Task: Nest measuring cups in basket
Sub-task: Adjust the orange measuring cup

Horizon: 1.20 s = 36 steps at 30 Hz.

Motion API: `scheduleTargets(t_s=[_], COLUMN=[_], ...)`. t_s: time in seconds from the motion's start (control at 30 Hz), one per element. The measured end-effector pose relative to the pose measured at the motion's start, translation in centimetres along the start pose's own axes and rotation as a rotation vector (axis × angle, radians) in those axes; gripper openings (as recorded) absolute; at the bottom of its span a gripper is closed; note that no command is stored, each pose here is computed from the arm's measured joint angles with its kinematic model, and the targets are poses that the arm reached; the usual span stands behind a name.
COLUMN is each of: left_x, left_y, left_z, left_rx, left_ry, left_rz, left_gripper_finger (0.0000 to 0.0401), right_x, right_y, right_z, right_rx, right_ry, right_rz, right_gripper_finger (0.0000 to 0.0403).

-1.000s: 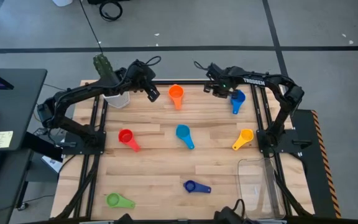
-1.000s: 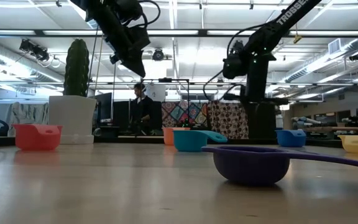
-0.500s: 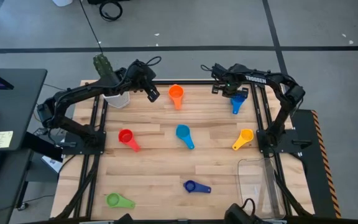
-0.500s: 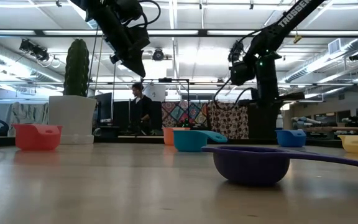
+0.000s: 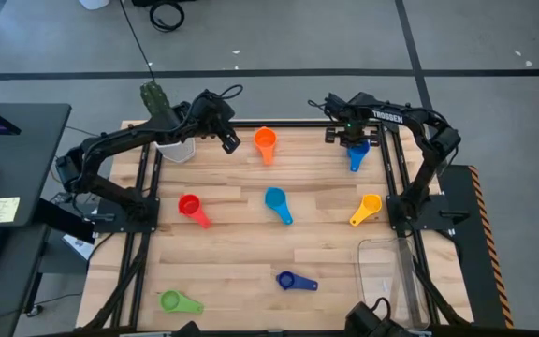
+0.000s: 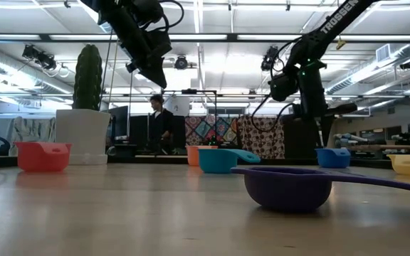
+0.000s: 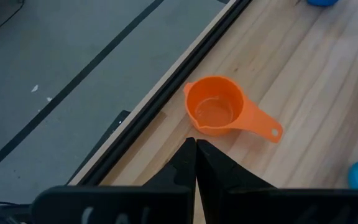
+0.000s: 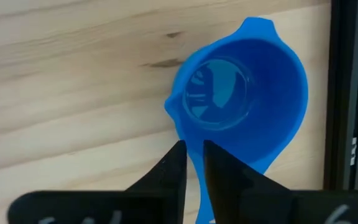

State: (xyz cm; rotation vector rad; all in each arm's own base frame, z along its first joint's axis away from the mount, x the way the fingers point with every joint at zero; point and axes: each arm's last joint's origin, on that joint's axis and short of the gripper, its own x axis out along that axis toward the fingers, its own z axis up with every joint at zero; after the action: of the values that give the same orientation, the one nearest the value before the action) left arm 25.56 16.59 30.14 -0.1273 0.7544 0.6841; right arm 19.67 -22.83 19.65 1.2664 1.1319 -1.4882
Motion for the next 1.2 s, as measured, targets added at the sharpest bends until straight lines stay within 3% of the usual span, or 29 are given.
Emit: scheduleTargets(t_s=[0.33, 1.2], left_x=[0.0, 0.0], left_y=[0.0, 0.0], left_z=[0.0, 0.0], left_rx=[0.029, 0.041], left_ry=[0.0, 0.0], left_rz=[0.0, 0.0], left_gripper_finger=[0.0014, 0.0014], right_x=[-0.03, 0.15], right_y=[0.23, -0.09], right_z=[-0.29, 0.02], right_rx=[-0.069, -0.082], right_ry=[0.035, -0.007], right_rz=[0.03, -0.009], right_gripper_finger=[0.0072, 0.0071])
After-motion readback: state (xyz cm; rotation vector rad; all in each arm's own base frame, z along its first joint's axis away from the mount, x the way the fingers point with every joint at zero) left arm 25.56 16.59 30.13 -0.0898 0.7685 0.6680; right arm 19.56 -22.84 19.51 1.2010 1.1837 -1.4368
